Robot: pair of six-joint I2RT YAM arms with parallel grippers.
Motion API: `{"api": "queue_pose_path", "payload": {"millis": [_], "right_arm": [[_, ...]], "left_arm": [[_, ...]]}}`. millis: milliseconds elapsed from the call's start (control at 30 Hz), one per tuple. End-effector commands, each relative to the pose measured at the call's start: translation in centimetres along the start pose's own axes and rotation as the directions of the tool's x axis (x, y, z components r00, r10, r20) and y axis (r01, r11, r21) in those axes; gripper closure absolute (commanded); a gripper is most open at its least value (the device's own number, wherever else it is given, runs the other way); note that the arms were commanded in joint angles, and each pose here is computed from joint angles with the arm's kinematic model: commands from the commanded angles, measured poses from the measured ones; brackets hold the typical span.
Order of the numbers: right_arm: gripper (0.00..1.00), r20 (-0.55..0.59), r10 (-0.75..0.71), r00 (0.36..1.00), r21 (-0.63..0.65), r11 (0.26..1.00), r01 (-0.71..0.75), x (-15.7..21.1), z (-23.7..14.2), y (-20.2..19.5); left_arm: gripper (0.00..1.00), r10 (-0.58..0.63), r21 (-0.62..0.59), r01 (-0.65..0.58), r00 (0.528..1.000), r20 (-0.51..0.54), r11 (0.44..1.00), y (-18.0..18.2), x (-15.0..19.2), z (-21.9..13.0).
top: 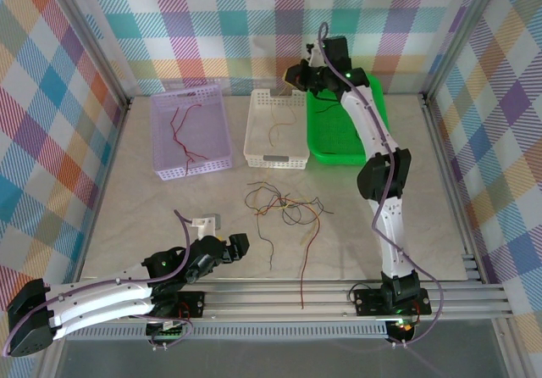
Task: Untangle the cables
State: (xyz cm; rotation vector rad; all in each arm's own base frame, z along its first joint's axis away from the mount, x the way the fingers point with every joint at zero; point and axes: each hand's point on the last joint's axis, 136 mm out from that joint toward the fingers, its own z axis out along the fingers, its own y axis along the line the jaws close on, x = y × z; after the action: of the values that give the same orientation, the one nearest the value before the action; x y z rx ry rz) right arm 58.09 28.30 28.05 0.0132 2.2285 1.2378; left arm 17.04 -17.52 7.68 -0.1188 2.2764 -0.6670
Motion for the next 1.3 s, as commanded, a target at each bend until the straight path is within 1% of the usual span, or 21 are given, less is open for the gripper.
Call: {"api": "queue_pose_path", "payload": {"millis": [0, 133, 200, 500, 633, 833, 933, 1067, 1200, 1267], "right_arm": [[1.0, 0.018, 0.081, 0.997, -0.087, 0.993, -0.079, -1.7, -0.7, 0.7], [1.0, 0.038, 0.059, 0.997, -0.027, 0.998, -0.058, -1.8, 0.0, -1.3], [1.0, 0.031, 0.039, 0.999, 0.027, 0.999, -0.04, -1.2, 0.6, -2.8], [1.0, -0.096, -0.034, 0.995, 0.199, 0.979, 0.053, 4.3, 4.5, -8.3], [1.0, -0.133, -0.057, 0.989, 0.249, 0.964, 0.089, 5.9, 5.5, -9.6], [1.0, -0.241, -0.135, 0.961, 0.332, 0.919, 0.212, 10.1, 7.3, -11.0], [1.0, -0.278, -0.123, 0.953, 0.367, 0.903, 0.224, 11.5, 7.6, -11.8], [1.0, -0.293, -0.106, 0.95, 0.404, 0.887, 0.223, 12.1, 7.3, -12.3], [0.86, -0.306, -0.111, 0.945, 0.437, 0.866, 0.243, 12.1, 6.6, -12.5], [0.81, -0.314, -0.117, 0.942, 0.446, 0.858, 0.255, 12.0, 6.2, -12.3]], "left_arm": [[0.12, 0.0, 0.001, 0.0, 1.0, 0.017, 1.0, 0.3, 0.1, 0.0], [0.12, -0.002, -0.005, 0.002, 1.0, 0.021, 1.0, 0.8, 0.2, 0.0], [0.12, -0.001, -0.008, 0.001, 1.0, 0.023, 1.0, 1.0, 0.3, -0.1], [0.12, -0.002, -0.012, 0.002, 1.0, 0.031, 1.0, 1.2, 0.3, 0.0], [0.12, -0.001, -0.015, 0.002, 1.0, 0.029, 1.0, 1.3, 0.3, 0.0], [0.11, -0.008, -0.008, 0.008, 0.999, 0.034, 1.0, 1.3, 0.3, -0.1], [0.12, -0.006, -0.008, 0.006, 0.999, 0.033, 1.0, 1.3, 0.4, -0.1], [0.12, -0.008, -0.004, 0.009, 1.0, 0.029, 1.0, 1.3, 0.4, -0.2], [0.12, -0.013, -0.001, 0.013, 0.999, 0.029, 1.0, 1.4, 0.4, -0.3], [0.12, -0.015, 0.002, 0.015, 0.999, 0.031, 1.0, 1.4, 0.3, -0.3]]}}
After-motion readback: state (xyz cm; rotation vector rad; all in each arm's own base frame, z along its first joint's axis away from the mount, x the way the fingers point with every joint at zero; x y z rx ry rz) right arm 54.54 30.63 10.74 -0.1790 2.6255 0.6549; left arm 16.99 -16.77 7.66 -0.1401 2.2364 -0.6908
